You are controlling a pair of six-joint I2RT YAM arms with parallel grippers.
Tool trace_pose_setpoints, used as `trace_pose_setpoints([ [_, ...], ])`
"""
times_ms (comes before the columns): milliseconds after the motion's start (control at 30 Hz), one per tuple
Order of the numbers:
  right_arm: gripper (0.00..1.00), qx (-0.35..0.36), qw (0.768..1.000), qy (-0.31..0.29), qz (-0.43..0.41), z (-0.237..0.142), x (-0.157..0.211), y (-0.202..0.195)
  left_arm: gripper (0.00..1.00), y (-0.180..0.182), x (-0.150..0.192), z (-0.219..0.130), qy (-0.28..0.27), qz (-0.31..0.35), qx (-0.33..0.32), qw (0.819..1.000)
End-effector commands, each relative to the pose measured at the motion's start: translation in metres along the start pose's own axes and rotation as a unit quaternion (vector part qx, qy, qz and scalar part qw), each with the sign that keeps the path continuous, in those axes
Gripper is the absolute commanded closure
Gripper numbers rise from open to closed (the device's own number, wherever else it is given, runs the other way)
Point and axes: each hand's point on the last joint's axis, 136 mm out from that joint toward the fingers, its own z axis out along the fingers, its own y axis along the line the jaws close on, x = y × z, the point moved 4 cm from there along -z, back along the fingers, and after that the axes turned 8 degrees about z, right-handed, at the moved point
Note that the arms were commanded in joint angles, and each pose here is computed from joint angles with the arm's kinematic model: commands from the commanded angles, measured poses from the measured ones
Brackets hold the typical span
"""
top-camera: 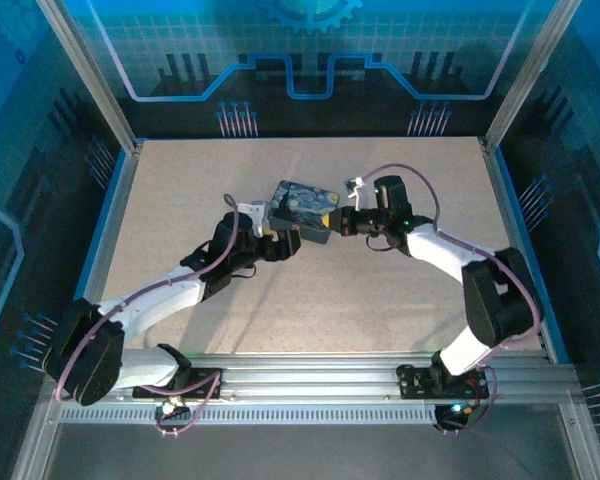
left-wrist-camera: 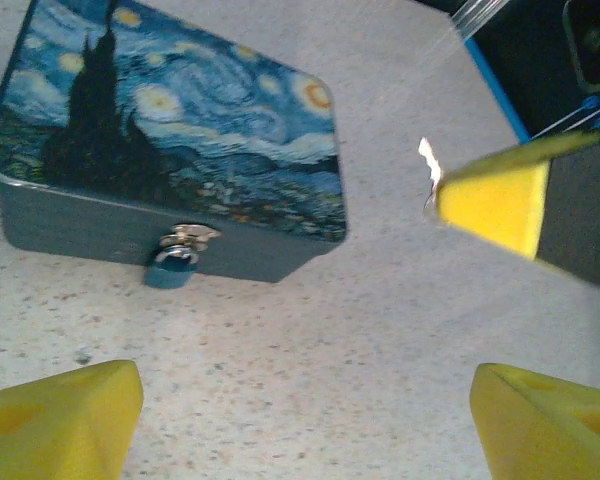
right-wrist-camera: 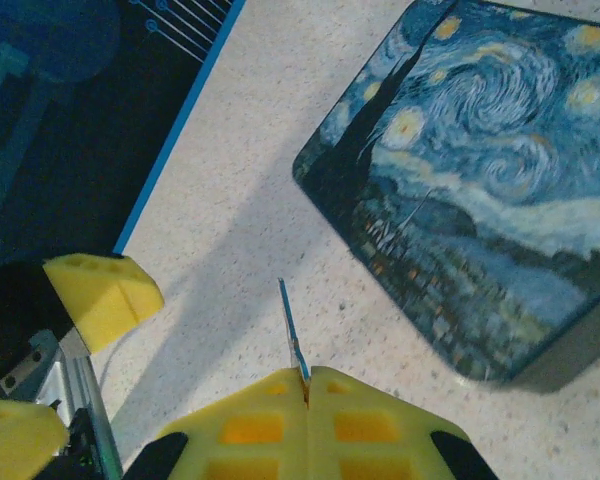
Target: Unlock the padlock with the key
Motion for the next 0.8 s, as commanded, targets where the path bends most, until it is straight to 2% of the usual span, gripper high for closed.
trace_pose_setpoints([
  [0, 0.97, 0.01, 1.0, 0.0, 0.007, 0.014, -0.017, -0.007, 0.14, 0.008, 0.006, 0.009, 0.012, 0.036, -0.009, 0.999],
  [367, 0.96, 0.054, 0.998, 0.024, 0.032, 0.056, -0.036, -0.032, 0.15, 0.02, 0.013, 0.046, 0.032, 0.035, 0.014, 0.999],
  [767, 0.96, 0.111, 0.988, 0.084, 0.063, 0.072, -0.007, -0.065, 0.18, 0.038, 0.023, 0.077, 0.04, 0.041, 0.011, 0.998],
])
